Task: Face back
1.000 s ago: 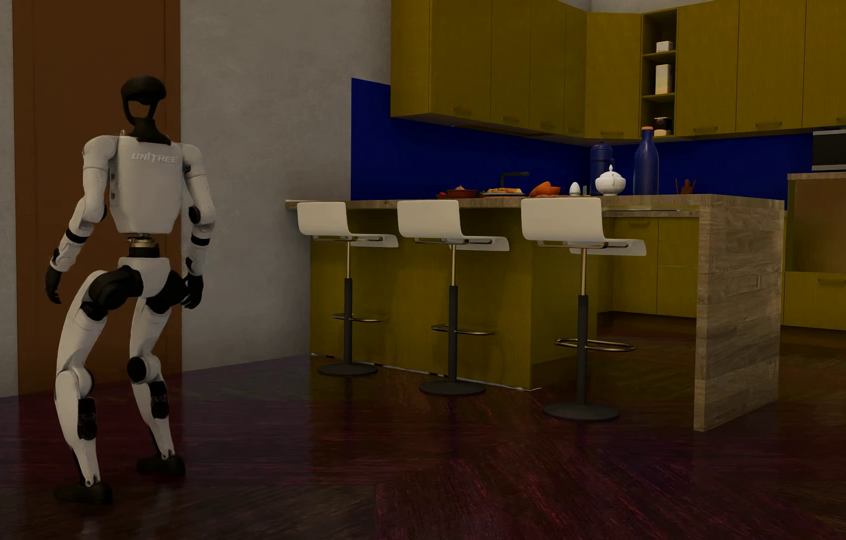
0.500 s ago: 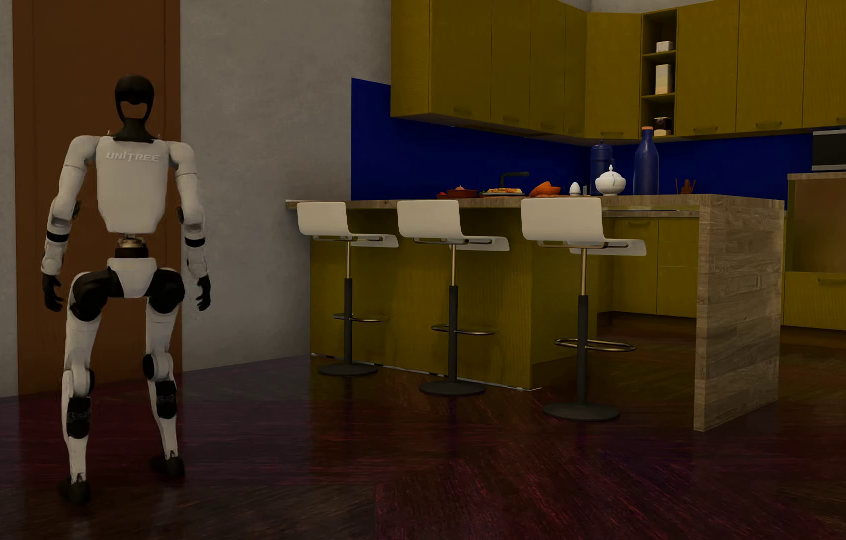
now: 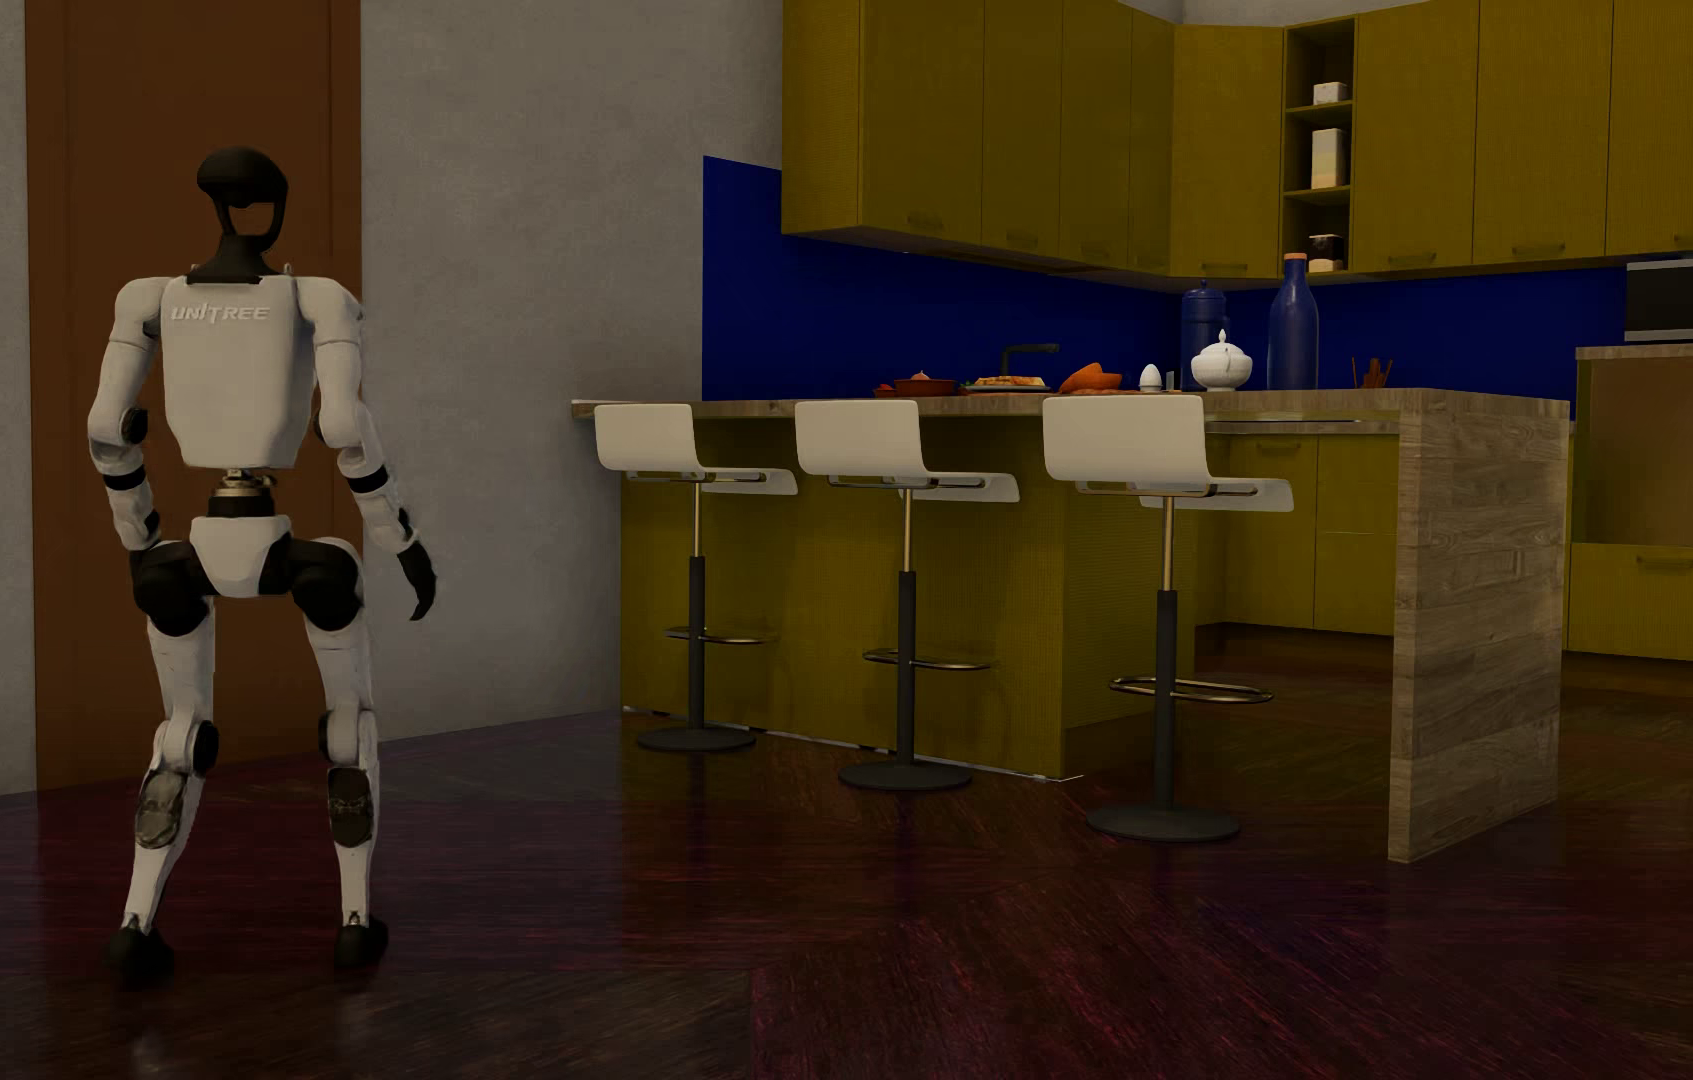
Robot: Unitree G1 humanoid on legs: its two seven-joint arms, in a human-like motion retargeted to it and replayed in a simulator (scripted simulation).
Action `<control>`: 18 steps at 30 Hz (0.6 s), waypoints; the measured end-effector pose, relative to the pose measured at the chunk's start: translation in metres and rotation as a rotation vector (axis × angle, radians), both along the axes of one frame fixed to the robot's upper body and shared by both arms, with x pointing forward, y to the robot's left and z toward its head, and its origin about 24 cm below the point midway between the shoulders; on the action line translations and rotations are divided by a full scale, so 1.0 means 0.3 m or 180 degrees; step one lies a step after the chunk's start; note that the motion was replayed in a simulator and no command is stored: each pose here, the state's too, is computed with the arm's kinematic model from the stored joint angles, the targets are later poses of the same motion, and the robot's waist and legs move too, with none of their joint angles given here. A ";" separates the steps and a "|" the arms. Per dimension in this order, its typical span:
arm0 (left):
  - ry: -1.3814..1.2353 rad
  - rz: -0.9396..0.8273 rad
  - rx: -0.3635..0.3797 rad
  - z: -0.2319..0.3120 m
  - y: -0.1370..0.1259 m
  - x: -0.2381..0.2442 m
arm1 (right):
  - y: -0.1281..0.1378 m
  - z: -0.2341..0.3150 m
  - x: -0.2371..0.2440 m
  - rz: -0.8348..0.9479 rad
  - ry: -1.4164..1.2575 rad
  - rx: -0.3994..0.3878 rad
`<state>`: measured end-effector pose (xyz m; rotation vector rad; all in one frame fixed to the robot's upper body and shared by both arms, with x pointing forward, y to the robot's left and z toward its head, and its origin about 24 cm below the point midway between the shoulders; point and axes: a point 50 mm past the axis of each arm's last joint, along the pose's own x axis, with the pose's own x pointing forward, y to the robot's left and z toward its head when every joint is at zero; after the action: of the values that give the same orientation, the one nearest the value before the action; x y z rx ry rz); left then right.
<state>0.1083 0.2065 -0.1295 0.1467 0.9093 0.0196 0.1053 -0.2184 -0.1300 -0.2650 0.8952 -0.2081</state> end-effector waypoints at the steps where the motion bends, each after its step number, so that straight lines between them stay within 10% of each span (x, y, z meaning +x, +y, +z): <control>1: 0.0226 0.0140 0.0020 -0.020 0.042 -0.068 | 0.015 -0.003 -0.022 0.0014 -0.0007 0.0006; 7: -0.0178 -0.0497 -0.0250 0.021 -0.136 0.092 | -0.035 -0.009 -0.013 -0.0068 0.0165 -0.0018; 11: 0.0096 0.0047 -0.0154 -0.014 0.029 -0.030 | 0.028 -0.006 -0.020 -0.0059 -0.0017 0.0155; 18: -0.0383 -0.0051 0.0107 0.044 -0.010 0.140 | 0.023 -0.019 -0.065 -0.0197 0.0296 0.0245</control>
<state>0.1505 0.2035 -0.1162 0.1822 0.7879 0.0284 0.0859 -0.2115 -0.1358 -0.1768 1.0021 -0.2196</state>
